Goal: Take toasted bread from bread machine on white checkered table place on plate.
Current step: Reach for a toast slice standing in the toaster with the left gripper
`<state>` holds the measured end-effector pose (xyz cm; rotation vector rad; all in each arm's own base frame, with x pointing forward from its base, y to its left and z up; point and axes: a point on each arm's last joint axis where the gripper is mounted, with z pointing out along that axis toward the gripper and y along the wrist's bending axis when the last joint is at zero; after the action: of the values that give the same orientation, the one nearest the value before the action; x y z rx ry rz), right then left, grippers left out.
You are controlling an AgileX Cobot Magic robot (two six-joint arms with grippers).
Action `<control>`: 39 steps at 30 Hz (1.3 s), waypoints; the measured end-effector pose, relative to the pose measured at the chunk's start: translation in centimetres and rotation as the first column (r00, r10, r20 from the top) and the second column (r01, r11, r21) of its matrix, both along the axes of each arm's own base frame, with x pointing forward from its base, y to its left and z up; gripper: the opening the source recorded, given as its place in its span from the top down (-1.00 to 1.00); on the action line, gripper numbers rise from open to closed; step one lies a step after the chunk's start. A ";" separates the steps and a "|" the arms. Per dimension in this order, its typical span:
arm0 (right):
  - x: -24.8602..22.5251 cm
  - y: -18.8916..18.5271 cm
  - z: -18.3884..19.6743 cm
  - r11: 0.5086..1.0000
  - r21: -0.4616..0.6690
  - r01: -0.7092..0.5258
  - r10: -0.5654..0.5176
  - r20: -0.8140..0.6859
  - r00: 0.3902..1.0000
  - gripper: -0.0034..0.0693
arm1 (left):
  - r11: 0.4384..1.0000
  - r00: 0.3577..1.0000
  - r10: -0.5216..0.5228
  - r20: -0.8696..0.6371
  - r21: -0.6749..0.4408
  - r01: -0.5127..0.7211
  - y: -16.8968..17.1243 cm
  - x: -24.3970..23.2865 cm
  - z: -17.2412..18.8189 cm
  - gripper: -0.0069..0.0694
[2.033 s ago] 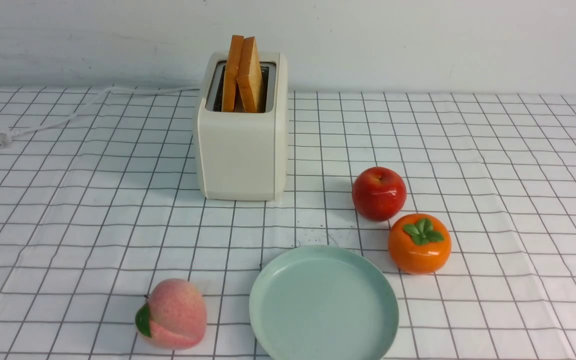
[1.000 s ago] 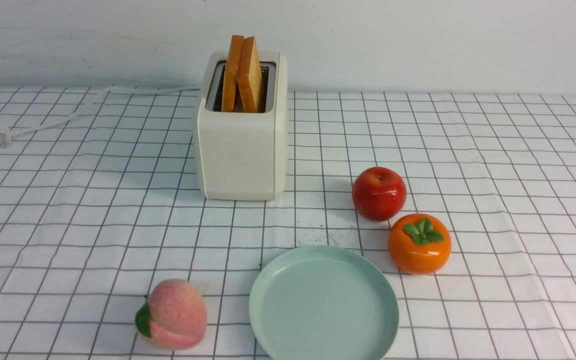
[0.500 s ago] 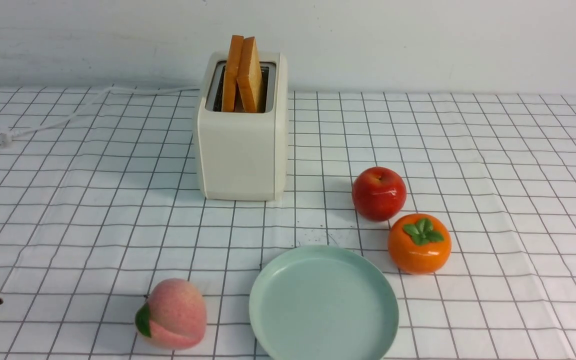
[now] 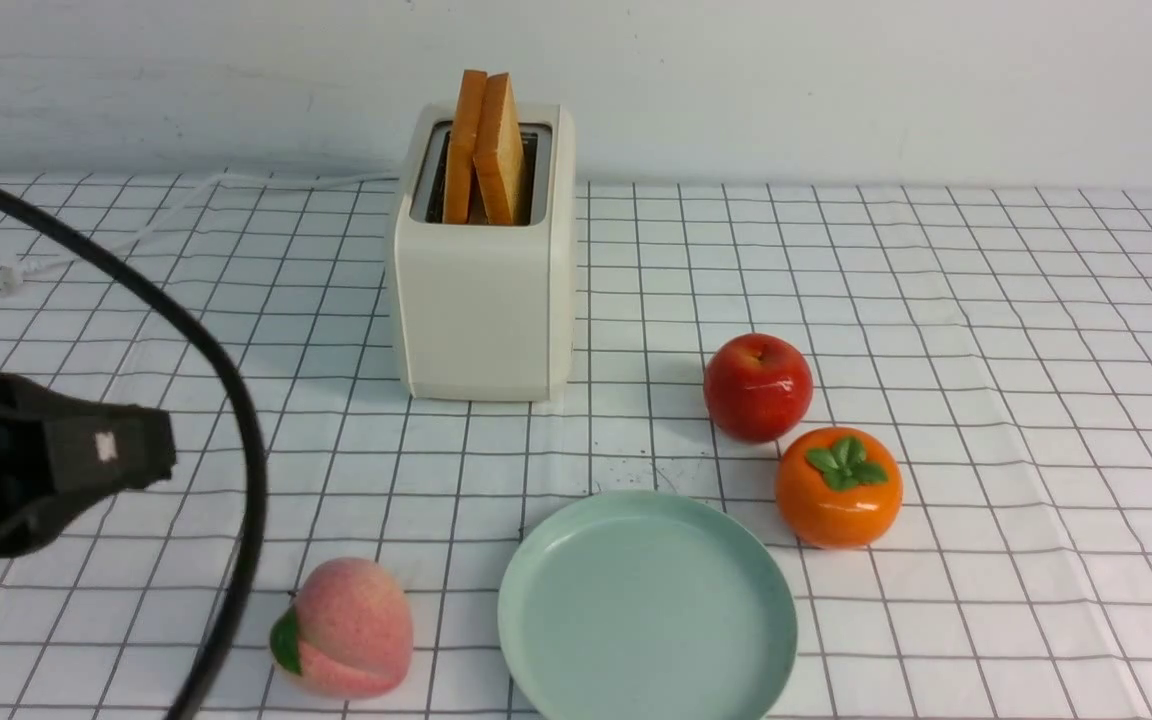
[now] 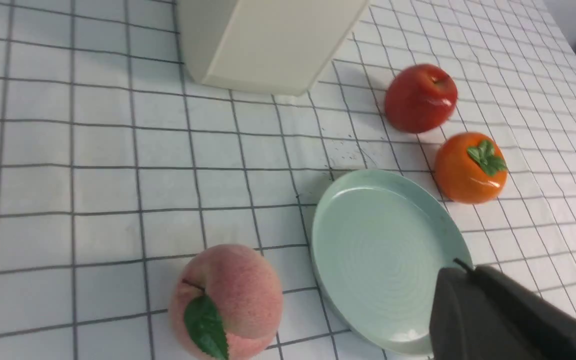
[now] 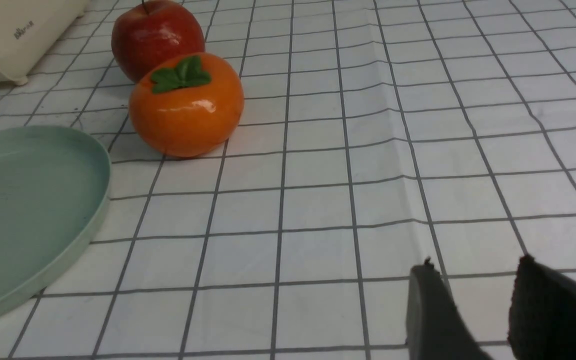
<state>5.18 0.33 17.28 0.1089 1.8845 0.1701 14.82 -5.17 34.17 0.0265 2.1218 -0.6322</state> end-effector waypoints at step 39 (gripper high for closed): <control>1.5 0.7 12.6 0.971 0.220 -0.095 0.053 0.190 0.980 0.85 | 0.988 0.990 -0.099 0.102 0.124 0.087 -2.8 7.4 1.9 0.85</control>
<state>6.72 1.00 29.91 0.1736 1.6815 0.4351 22.17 -7.98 36.03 0.2227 2.0599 -0.5452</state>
